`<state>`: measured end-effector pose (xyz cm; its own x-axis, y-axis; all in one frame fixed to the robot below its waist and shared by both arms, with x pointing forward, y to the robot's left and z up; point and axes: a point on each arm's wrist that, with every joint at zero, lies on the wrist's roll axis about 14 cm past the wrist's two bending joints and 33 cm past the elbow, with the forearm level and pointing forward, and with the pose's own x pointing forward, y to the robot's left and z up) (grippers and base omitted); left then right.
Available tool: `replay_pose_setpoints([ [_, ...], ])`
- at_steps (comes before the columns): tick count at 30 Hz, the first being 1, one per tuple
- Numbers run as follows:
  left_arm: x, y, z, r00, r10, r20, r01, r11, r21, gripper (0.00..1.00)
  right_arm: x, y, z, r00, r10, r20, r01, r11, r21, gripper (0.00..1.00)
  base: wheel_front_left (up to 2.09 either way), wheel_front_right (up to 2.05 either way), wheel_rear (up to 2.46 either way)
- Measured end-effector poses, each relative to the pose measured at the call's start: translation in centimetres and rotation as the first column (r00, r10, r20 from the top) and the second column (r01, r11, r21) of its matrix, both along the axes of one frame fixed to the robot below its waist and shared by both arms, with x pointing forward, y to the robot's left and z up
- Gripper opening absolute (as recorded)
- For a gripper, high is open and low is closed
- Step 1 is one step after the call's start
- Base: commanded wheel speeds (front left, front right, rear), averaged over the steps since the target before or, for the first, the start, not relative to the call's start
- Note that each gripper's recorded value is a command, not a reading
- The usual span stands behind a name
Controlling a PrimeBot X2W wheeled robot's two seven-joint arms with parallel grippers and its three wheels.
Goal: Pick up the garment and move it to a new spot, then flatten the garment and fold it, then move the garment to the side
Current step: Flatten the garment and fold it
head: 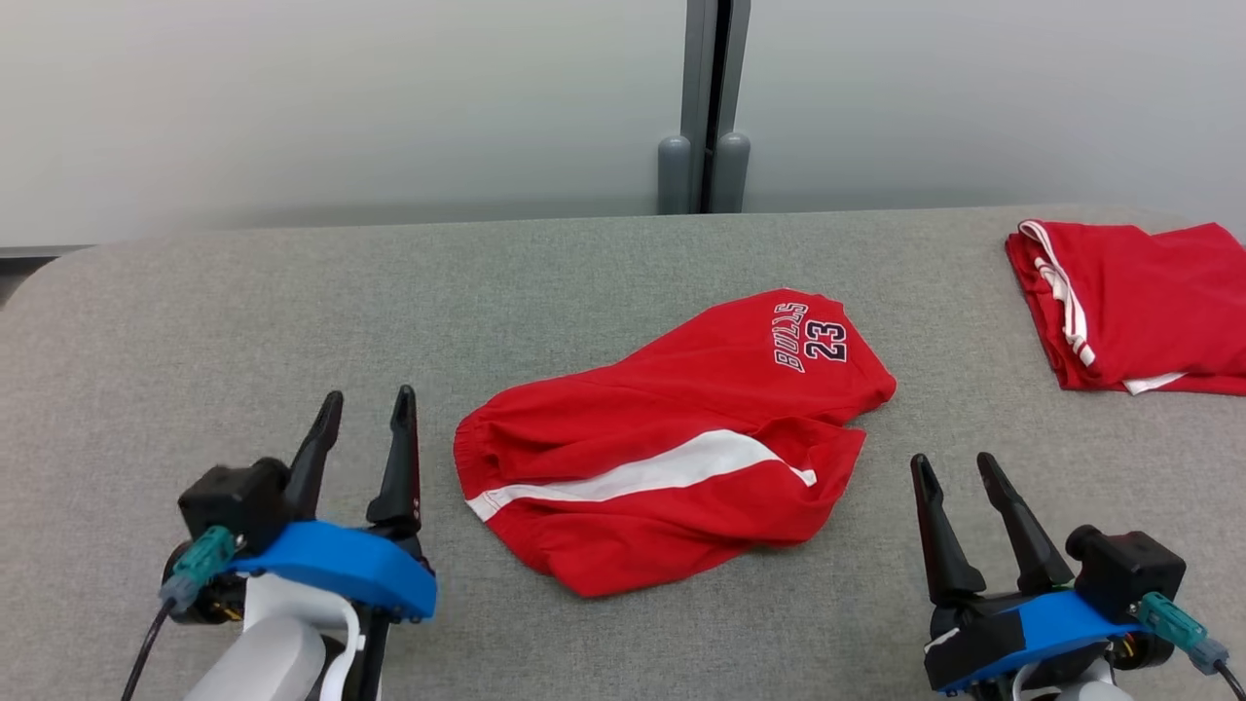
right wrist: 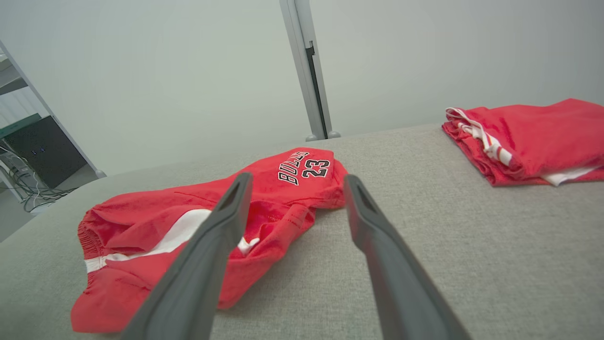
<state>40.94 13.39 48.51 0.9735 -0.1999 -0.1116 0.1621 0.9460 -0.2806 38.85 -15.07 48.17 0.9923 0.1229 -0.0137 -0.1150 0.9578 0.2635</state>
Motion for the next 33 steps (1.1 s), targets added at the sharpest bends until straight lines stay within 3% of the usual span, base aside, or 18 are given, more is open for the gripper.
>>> replay_pose_setpoints([
  [7, -2.7, 2.5, 0.8, 0.992, 0.092, 0.088, -0.093, 0.996, 0.006, 1.00, -0.2, 0.2, 0.6, 1.000, 0.008, 0.009, -0.008, 1.000, -0.004, 1.00, 0.00, 0.00, 0.00],
  [13, -4.2, 4.2, -1.0, 0.990, 0.119, 0.070, -0.125, 0.988, 0.086, 1.00, -0.4, 0.4, 0.9, 1.000, 0.017, 0.012, -0.017, 1.000, -0.008, 1.00, 0.00, 0.00, 0.00],
  [23, -4.5, 4.8, -1.4, 0.987, 0.142, 0.073, -0.147, 0.986, 0.078, 1.00, 0.0, 1.6, 0.7, 0.998, 0.061, -0.030, -0.062, 0.998, -0.021, 1.00, 0.00, 0.00, 0.00],
  [27, -4.6, 4.7, -2.3, 0.990, 0.136, 0.049, -0.139, 0.987, 0.079, 1.00, 1.4, 2.6, 0.2, 0.986, 0.109, -0.125, -0.113, 0.993, -0.028, 1.00, 0.00, 0.00, 0.00],
  [33, -4.4, 4.8, -2.9, 0.991, 0.131, 0.036, -0.134, 0.988, 0.081, 1.00, 3.4, 3.8, -1.4, 0.928, 0.169, -0.333, -0.204, 0.976, -0.074, 1.00, 0.00, 0.00, 0.00],
])
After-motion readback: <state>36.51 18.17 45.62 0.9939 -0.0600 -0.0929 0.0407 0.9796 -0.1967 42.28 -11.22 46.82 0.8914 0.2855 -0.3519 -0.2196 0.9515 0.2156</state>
